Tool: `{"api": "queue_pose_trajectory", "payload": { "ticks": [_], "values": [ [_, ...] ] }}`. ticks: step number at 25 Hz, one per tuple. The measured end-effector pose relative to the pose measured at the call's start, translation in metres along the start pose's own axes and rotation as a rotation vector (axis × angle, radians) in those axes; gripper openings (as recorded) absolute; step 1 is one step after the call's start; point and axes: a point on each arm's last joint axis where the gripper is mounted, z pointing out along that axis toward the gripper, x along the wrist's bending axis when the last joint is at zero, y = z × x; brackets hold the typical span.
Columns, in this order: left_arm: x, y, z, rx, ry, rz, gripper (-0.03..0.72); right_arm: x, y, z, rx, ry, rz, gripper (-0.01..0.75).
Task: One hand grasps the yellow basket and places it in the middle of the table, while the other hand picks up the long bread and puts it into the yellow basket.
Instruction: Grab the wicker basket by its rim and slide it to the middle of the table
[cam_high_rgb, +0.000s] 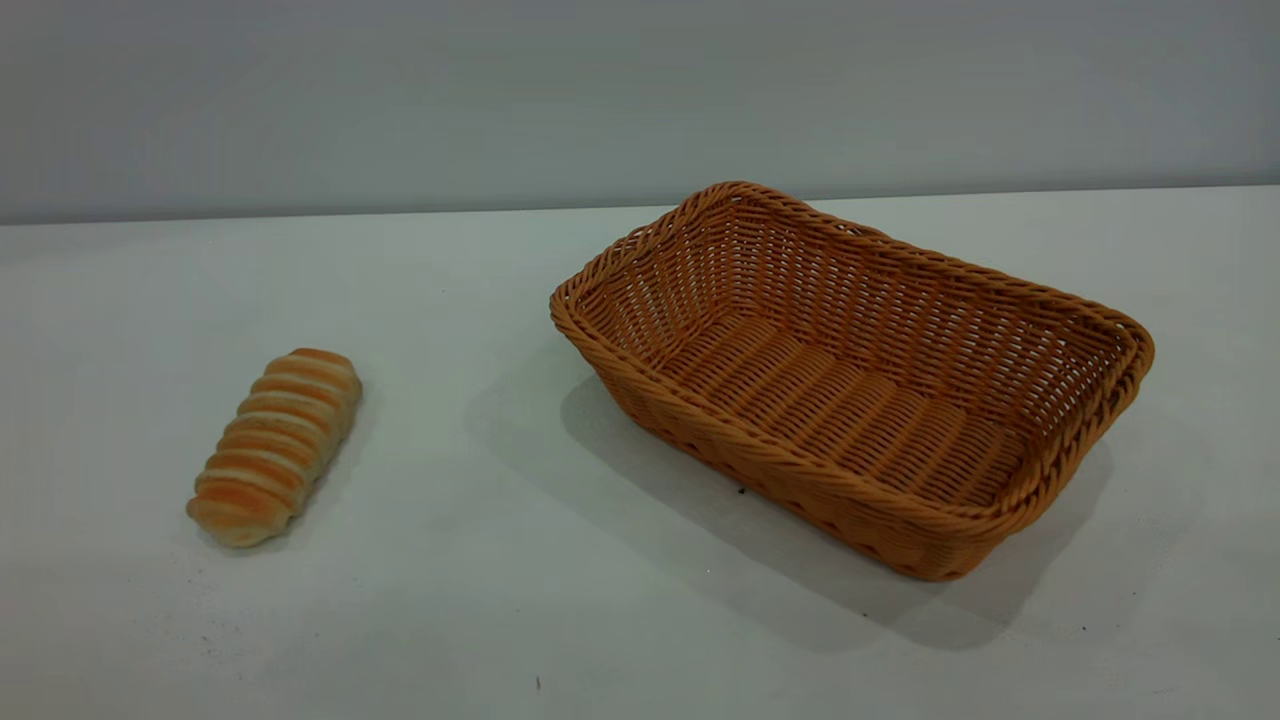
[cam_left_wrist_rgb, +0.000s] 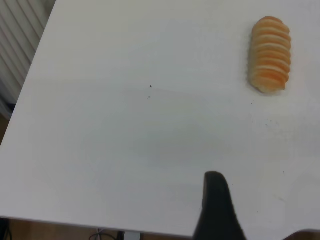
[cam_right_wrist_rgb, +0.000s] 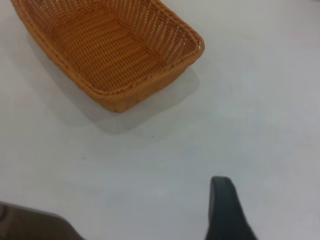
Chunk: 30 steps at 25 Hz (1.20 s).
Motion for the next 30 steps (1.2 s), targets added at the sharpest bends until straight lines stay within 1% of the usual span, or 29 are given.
{"api": "queue_pose_trajectory", "payload": {
  "ticks": [24, 30],
  "values": [
    [0.0000, 0.0000, 0.0000, 0.000, 0.000, 0.000, 0.563, 0.0000, 0.0000, 0.0000, 0.000, 0.000, 0.000, 0.484],
    [0.0000, 0.0002, 0.0000, -0.002, 0.000, 0.040, 0.563, 0.0000, 0.0000, 0.0000, 0.000, 0.000, 0.000, 0.484]
  ]
}}
